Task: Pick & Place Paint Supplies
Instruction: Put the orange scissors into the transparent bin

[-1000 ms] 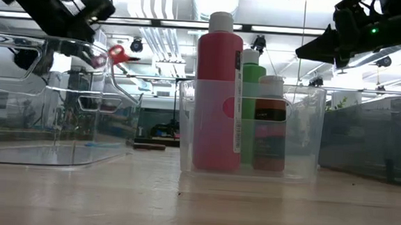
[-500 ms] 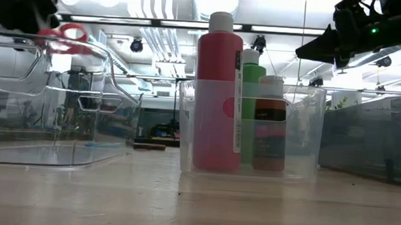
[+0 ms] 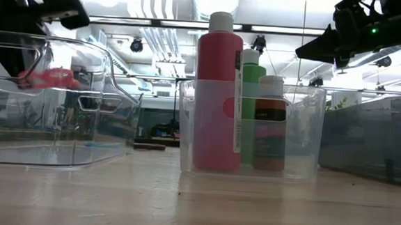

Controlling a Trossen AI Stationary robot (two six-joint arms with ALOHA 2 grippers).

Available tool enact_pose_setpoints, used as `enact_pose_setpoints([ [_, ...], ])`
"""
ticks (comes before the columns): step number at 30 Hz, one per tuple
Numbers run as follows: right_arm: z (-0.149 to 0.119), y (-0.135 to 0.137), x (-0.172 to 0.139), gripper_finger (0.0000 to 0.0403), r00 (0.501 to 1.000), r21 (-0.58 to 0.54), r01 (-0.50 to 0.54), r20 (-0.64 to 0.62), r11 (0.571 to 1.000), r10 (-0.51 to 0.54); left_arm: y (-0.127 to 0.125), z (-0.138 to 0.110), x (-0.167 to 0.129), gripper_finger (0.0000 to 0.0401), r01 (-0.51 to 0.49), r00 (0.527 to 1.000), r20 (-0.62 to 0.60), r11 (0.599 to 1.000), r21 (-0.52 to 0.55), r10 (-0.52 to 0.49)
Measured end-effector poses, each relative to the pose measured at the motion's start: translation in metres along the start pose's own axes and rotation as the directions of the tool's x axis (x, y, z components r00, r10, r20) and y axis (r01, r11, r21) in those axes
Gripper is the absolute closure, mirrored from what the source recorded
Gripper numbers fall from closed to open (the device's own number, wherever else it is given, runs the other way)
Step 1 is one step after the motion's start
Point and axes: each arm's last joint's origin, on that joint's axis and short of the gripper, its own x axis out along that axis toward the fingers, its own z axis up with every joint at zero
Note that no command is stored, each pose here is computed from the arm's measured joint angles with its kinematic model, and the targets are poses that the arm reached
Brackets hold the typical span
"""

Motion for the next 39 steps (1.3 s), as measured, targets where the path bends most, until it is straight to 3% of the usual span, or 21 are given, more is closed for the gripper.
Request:
enact_pose_setpoints([
  [7, 0.000, 0.000, 0.000, 0.0272, 1.000, 0.000, 0.000, 0.000, 1.000, 0.000, -0.005, 0.006, 0.014, 0.0394, -0.053, 0.997, 0.058, 0.998, 0.032, 0.051],
  [23, 0.000, 0.000, 0.000, 0.0272, 1.000, -0.001, 0.000, -0.001, 1.000, 0.000, -0.017, 0.017, 0.037, 0.0394, -0.128, 0.990, 0.068, 0.992, 0.008, 0.127],
  [39, 0.000, 0.000, 0.000, 0.0272, 1.000, 0.000, 0.000, -0.001, 1.000, 0.000, -0.023, 0.020, 0.055, 0.0391, -0.204, 0.978, -0.034, 0.979, 0.021, 0.205],
])
